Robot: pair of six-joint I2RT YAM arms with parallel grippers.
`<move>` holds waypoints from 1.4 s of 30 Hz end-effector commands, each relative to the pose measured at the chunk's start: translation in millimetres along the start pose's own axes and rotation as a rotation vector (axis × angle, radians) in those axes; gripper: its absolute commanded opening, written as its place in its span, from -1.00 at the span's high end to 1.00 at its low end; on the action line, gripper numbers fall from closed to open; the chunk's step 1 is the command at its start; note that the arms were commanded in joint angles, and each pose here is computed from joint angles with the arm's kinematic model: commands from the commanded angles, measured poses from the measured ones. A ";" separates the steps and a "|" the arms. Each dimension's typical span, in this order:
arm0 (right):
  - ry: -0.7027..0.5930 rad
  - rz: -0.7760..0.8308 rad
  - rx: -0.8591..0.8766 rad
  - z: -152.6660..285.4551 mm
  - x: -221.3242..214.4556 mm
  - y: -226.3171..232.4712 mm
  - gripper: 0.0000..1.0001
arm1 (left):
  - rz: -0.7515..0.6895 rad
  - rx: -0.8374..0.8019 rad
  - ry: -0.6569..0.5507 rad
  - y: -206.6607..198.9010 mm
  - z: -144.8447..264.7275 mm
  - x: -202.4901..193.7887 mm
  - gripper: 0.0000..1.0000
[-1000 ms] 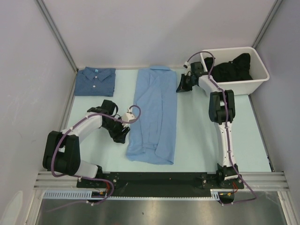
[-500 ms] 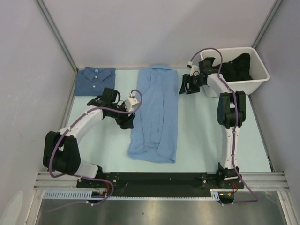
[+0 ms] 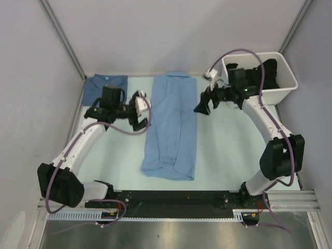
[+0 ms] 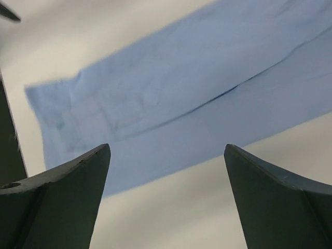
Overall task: Fold and stack the long sleeve shirts
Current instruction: Fold the shirt
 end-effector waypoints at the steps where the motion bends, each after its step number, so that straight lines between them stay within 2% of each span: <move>1: 0.291 0.110 0.282 -15.6 -128.4 70.8 -0.86 | -0.221 -0.287 0.190 -95.1 18.3 -96.9 -0.83; 2: 0.213 0.201 0.242 -13.2 -114.8 71.5 -0.80 | -0.230 -0.314 0.210 -106.8 22.1 -107.7 -0.75; 3: 0.216 0.227 0.259 -15.7 -123.9 85.6 -0.72 | -0.222 -0.347 0.224 -120.6 22.9 -121.5 -0.72; 4: 0.230 0.262 0.267 -18.2 -131.5 95.4 -0.59 | -0.197 -0.365 0.230 -128.4 20.6 -125.6 -0.68; 6: 0.291 0.308 0.310 -23.2 -153.0 119.2 -0.51 | -0.122 -0.397 0.242 -142.0 11.1 -133.1 -0.55; 8: 0.331 0.296 0.342 -25.0 -168.6 130.6 -0.45 | -0.116 -0.438 0.238 -158.7 9.3 -143.5 -0.47; 10: 0.345 0.301 0.355 -27.1 -175.8 136.4 -0.45 | -0.218 -0.417 0.215 -167.6 12.1 -145.6 -0.55; 11: 0.356 0.295 0.355 -26.6 -182.6 137.8 -0.45 | -0.260 -0.391 0.214 -175.0 8.0 -160.1 -0.64; 13: 0.368 0.302 0.351 -28.1 -187.0 136.9 -0.45 | -0.420 -0.282 0.191 -170.8 4.0 -155.0 -0.72; 14: 0.372 0.303 0.349 -28.9 -187.6 136.2 -0.45 | -0.436 -0.295 0.215 -184.0 2.5 -172.4 -0.76; 15: 0.378 0.301 0.347 -30.1 -188.8 134.7 -0.44 | -0.489 -0.301 0.215 -191.6 -0.6 -173.0 -0.78; 18: 0.381 0.314 0.335 -32.8 -186.3 130.8 -0.43 | -0.573 -0.283 0.262 -198.6 -5.6 -186.8 -0.80; 20: 0.386 0.308 0.332 -34.1 -186.6 129.3 -0.44 | -0.608 -0.206 0.291 -189.6 -11.7 -191.2 -0.79; 26: 0.396 0.300 0.332 -30.2 -186.3 130.7 -0.43 | -0.759 -0.173 0.295 -202.6 -25.7 -203.8 -0.69; 30: 0.399 0.315 0.316 -28.0 -185.0 129.2 -0.43 | -0.759 -0.211 0.207 -219.9 -33.4 -188.3 -0.49; 32: 0.403 0.318 0.307 -27.0 -184.7 127.6 -0.43 | -0.704 -0.225 0.110 -227.4 -36.9 -159.7 -0.33; 33: 0.402 0.322 0.305 -26.2 -183.5 127.6 -0.43 | -0.669 -0.254 0.083 -232.7 -34.9 -150.3 -0.19; 34: 0.402 0.323 0.304 -25.6 -183.6 127.7 -0.43 | -0.644 -0.241 0.021 -228.9 -34.2 -121.7 -0.10; 35: 0.399 0.328 0.304 -23.8 -182.7 128.9 -0.43 | -0.569 -0.284 -0.028 -238.5 -31.2 -107.9 0.01; 36: 0.396 0.334 0.302 -22.4 -182.6 128.0 -0.43 | -0.536 -0.310 -0.037 -242.5 -25.8 -101.2 0.28; 38: 0.396 0.349 0.293 -19.9 -184.2 127.3 -0.48 | -0.483 -0.339 -0.077 -246.3 -19.0 -80.8 0.48; 41: 0.395 0.364 0.280 -16.6 -186.4 122.4 -0.50 | -0.441 -0.403 -0.078 -257.3 -6.1 -78.1 0.56; 42: 0.395 0.364 0.281 -16.0 -186.4 121.9 -0.50 | -0.422 -0.403 -0.082 -258.9 -1.9 -77.3 0.47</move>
Point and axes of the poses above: each gripper's point midway between its finger pads, its own z axis back along the fingers, its own y axis along the line the jaws close on, x = y × z, the point moved 1 cm from there along z, back along the fingers, and after that the axes turned 1 degree about z, right-handed, at the moved point
